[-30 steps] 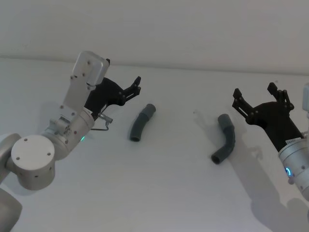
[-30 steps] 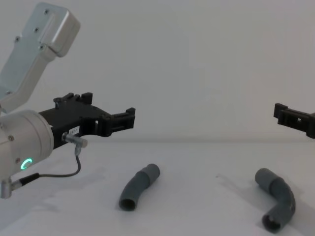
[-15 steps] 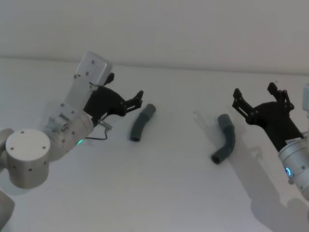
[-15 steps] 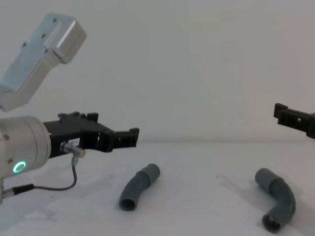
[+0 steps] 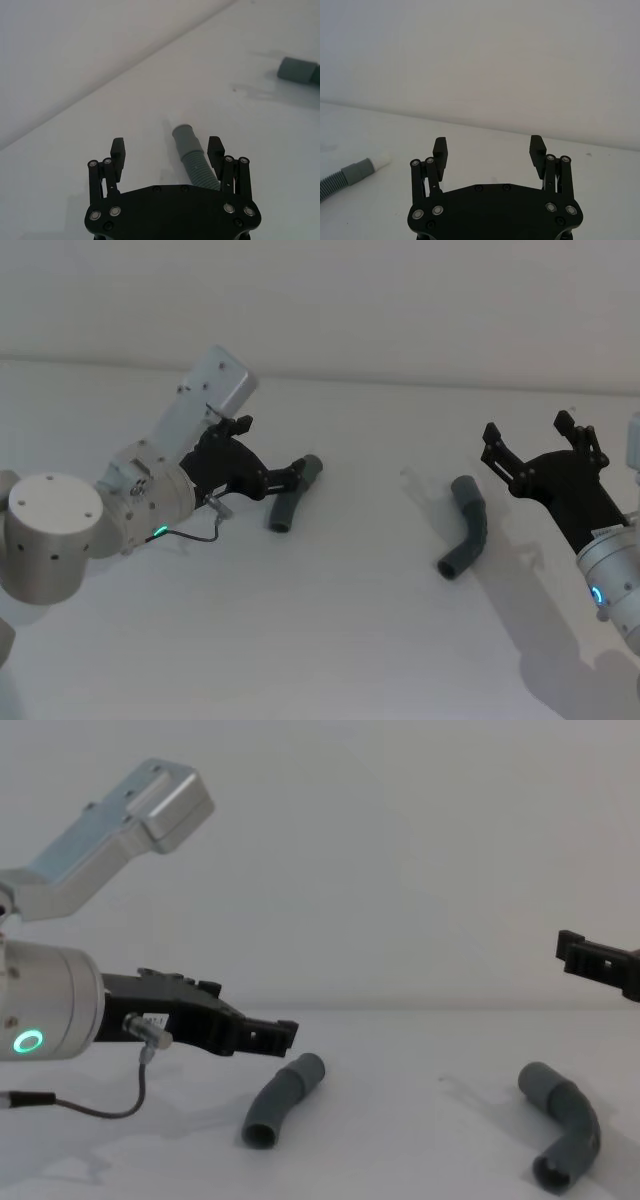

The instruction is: Use both hands to pick up one end of the pipe from the table, align the ends, and insert them.

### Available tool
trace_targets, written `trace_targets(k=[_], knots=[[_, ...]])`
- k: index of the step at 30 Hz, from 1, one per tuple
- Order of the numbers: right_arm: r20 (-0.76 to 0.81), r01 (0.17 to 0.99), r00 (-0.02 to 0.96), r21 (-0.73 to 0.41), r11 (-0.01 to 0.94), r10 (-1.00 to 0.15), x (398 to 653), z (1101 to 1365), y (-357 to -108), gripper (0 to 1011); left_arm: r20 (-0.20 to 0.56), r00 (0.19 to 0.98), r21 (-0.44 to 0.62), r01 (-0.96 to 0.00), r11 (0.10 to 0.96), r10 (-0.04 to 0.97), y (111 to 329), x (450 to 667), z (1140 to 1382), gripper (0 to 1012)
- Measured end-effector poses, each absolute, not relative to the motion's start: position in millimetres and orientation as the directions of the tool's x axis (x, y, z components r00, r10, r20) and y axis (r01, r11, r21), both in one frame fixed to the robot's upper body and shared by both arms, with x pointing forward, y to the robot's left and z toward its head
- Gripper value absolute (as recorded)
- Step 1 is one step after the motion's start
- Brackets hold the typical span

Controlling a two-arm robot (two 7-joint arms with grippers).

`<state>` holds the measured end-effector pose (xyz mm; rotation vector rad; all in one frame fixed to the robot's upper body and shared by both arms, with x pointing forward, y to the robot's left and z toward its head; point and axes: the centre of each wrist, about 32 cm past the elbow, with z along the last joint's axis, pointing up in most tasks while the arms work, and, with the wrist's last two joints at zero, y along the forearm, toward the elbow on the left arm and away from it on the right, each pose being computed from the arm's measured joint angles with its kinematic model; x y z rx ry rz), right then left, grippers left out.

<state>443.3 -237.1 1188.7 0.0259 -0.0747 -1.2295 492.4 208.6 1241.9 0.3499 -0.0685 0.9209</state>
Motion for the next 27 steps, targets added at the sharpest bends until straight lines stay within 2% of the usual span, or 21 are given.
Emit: trace_targets(k=[14,27], knots=[[0.043,0.94,0.333,0.06,0.335,-0.942,443.3,1188.7,-237.1,996,0.216,0.661,0.362,-0.738,0.569,0.719,205.6,499.3,1259.6,1003],[0.043,0.94,0.333,0.06,0.335,-0.942,443.3,1188.7,-237.1,996,0.153,0.653,0.392,-0.729,0.561,0.742,201.3,506.7,1256.1,1003]])
